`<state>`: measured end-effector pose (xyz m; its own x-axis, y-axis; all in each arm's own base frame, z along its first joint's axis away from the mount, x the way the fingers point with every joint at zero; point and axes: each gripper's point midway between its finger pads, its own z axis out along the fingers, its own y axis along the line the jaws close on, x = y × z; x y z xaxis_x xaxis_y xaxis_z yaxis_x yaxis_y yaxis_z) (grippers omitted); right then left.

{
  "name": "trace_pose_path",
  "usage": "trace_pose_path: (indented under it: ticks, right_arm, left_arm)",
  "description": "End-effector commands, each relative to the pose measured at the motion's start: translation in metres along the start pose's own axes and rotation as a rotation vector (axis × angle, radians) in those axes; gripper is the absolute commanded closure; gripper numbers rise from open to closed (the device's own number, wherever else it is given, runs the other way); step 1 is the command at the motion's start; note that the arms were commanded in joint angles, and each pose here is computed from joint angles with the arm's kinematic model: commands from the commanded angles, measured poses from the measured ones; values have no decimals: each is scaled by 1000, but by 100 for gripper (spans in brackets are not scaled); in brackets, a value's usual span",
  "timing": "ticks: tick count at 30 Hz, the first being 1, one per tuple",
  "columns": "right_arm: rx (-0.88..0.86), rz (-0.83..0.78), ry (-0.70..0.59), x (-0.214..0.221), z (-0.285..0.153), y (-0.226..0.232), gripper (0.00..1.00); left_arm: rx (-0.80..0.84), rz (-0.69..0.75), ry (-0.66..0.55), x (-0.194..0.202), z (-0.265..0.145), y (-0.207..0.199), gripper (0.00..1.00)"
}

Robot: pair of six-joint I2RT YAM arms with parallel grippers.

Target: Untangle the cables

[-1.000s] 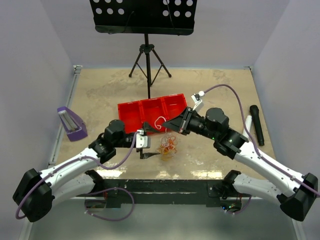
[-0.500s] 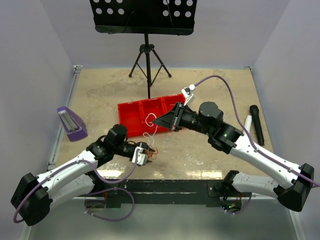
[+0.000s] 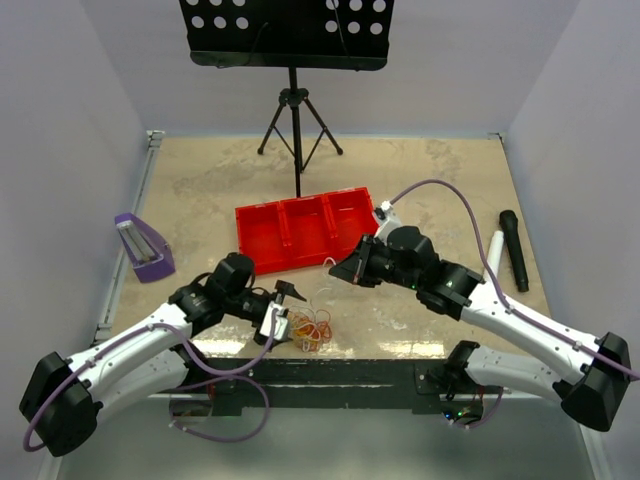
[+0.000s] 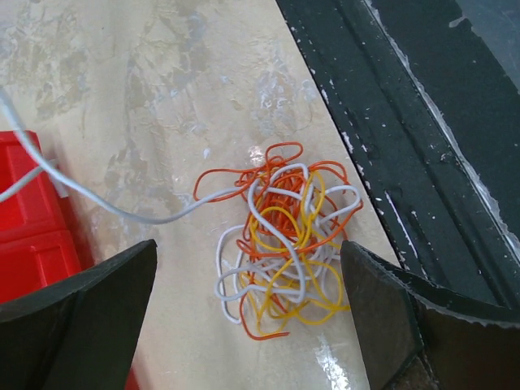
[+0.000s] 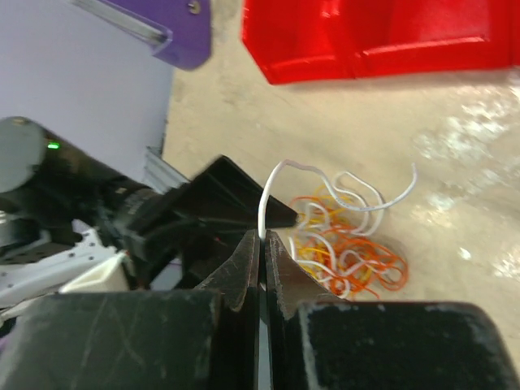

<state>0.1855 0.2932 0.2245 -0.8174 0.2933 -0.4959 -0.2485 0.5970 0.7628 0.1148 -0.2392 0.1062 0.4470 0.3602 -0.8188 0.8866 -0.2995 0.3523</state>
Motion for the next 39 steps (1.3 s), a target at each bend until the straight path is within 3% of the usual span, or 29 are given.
trace_pose_path:
  ticks: [1,4,7,8,12,17,20,25,31,34,39]
  right_arm:
    - [99,15,-19,5,-4,-28,100]
    - [146,30,-6,13,-6,-44,100]
    - [151,55,-5,18,-12,-48,99]
    - [159,57,-20,16,-13,-50,99]
    - [149,66,-39,12,-18,-47,99]
    - [144,67,-48,9,-18,-43,99]
    - [127,62,-55,6,-20,-38,99]
    - [103,61,-72,1,-26,-31,99]
    - [121,66,-85,4,-31,-40,98]
    - [152,54,-84,6,-28,-49,96]
    - [217,47,-74,14,-18,-72,96]
  left_arm:
    - [-54,7,-7,-13,-5,18,1]
    - [-50,-20,-21,-10,-1,14,12]
    - [-30,-24,-61,-13,3,9,39]
    - [-16,-26,-66,-13,4,7,44]
    - [70,-3,-60,-6,9,-11,46]
    - [136,9,-13,2,12,-23,34]
    - [142,-12,11,5,17,-21,36]
    - [28,-52,29,8,28,13,69]
    - [8,-53,64,10,28,25,99]
    - [-32,-49,83,0,21,39,100]
    - [-127,-63,46,-48,-5,72,100]
